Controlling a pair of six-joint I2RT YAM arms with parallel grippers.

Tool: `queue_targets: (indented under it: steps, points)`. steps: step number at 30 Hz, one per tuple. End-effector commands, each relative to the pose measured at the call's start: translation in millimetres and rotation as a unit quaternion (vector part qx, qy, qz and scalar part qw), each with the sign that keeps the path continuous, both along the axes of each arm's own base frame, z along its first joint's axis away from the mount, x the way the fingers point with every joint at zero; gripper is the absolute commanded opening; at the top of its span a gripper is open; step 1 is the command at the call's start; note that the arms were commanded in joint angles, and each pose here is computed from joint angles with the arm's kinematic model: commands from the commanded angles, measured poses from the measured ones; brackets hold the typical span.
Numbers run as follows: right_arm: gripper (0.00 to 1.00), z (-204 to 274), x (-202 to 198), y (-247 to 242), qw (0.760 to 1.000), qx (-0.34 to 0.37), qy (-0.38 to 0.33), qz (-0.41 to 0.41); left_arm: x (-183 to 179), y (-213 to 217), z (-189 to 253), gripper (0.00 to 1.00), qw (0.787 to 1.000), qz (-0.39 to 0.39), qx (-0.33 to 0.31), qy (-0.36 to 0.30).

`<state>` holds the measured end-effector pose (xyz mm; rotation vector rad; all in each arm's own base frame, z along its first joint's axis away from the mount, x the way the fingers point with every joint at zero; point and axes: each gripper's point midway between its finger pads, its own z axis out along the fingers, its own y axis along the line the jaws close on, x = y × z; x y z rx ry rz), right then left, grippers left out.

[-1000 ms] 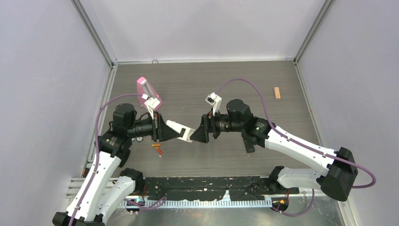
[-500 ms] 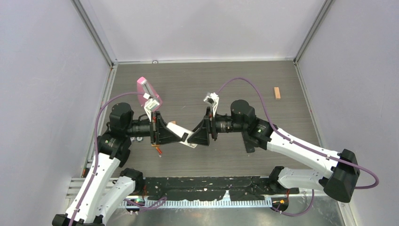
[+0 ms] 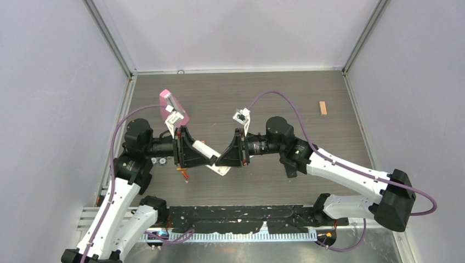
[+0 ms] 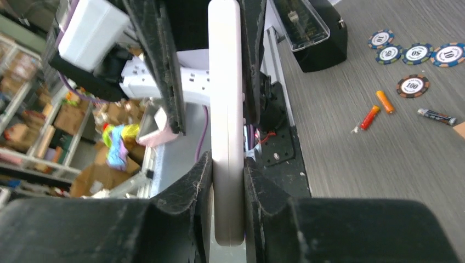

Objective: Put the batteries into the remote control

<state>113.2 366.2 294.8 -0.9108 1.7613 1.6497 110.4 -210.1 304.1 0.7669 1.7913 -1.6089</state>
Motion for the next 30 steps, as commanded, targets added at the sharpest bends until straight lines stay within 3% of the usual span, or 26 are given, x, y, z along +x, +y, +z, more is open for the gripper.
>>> queue_targets:
  steps: [1, 7, 13, 18, 21, 28, 30]
  points:
    - [0.05, 19, 21, 5, 0.994, 0.058, 0.043, -0.081, 26, -5, 35, 0.52, 0.996, 0.068, -0.059, -0.024]
    - [0.05, 41, 42, 7, 0.963, 0.165, 0.154, -0.147, 65, 2, 57, 0.58, 0.967, 0.193, -0.167, -0.009]
    - [0.06, 55, 53, 7, 0.937, 0.218, 0.21, -0.173, 70, 4, 61, 0.62, 0.955, 0.225, -0.192, -0.003]
    - [0.05, 63, 53, 10, 0.915, 0.261, 0.259, -0.166, 73, 2, 58, 0.57, 0.945, 0.246, -0.214, 0.004]
    - [0.05, 63, 52, 13, 0.911, 0.267, 0.267, -0.166, 74, -1, 56, 0.44, 0.946, 0.245, -0.211, 0.005]
    - [0.05, 56, 53, 11, 0.911, 0.257, 0.266, -0.18, 80, 2, 52, 0.0, 0.944, 0.265, -0.195, 0.003]
    - [0.06, 51, 52, 11, 0.913, 0.249, 0.267, -0.181, 80, 2, 50, 0.0, 0.945, 0.269, -0.188, -0.001]
